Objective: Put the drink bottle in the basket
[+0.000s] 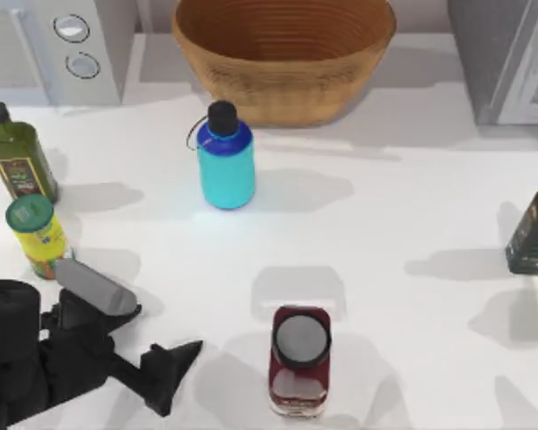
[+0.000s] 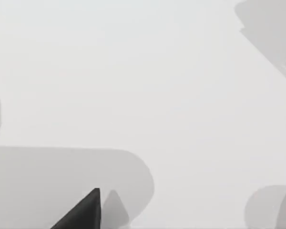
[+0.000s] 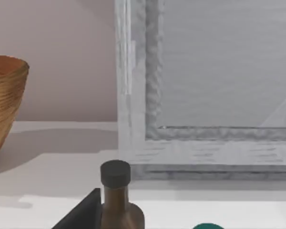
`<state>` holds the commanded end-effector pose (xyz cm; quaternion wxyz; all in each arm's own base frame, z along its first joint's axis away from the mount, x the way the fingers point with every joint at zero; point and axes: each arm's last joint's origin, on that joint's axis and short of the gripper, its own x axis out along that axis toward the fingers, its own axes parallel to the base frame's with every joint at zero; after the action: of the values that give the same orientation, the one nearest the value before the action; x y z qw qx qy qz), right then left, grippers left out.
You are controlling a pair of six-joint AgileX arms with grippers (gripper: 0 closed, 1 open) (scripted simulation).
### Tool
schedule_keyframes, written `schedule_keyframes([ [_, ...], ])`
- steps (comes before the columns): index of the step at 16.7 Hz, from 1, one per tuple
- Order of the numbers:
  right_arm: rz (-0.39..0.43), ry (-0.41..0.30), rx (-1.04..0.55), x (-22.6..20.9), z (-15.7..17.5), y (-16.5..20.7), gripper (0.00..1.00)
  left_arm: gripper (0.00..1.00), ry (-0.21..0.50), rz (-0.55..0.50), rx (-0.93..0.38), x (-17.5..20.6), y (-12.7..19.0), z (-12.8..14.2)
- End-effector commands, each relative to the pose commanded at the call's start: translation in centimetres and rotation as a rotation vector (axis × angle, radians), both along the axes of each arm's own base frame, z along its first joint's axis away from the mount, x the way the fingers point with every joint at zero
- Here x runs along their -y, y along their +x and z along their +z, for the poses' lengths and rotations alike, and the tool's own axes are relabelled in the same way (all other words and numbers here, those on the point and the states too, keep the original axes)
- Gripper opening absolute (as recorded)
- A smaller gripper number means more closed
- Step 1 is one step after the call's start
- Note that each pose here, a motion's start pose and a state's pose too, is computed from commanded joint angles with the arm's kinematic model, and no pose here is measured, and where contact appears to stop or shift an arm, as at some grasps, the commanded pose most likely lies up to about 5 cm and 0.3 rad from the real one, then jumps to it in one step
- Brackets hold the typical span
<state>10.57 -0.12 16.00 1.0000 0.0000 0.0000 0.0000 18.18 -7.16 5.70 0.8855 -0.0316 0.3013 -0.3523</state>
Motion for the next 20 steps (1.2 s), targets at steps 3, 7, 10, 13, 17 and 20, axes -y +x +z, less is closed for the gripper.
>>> schedule_keyframes([
  [3, 0.000, 0.000, 0.000, 0.0, 0.0, 0.0, 1.00, 1.00, -0.048, -0.017, 0.024, 0.7, 3.1, -2.2],
  [7, 0.000, 0.000, 0.000, 0.0, 0.0, 0.0, 1.00, 1.00, -0.119, -0.028, 0.204, 1.1, 7.9, -4.0],
  [10, 0.000, 0.000, 0.000, 0.0, 0.0, 0.0, 1.00, 1.00, -0.160, -0.040, 0.402, 1.2, 11.3, -3.7],
  [13, 0.000, 0.000, 0.000, 0.0, 0.0, 0.0, 1.00, 1.00, -0.180, -0.046, 0.562, 1.1, 13.4, -2.6],
  [17, 0.000, 0.000, 0.000, 0.0, 0.0, 0.0, 1.00, 1.00, -0.182, -0.046, 0.589, 1.0, 13.8, -2.4],
  [20, 0.000, 0.000, 0.000, 0.0, 0.0, 0.0, 1.00, 1.00, -0.184, -0.049, 0.590, 1.3, 13.7, -2.3],
])
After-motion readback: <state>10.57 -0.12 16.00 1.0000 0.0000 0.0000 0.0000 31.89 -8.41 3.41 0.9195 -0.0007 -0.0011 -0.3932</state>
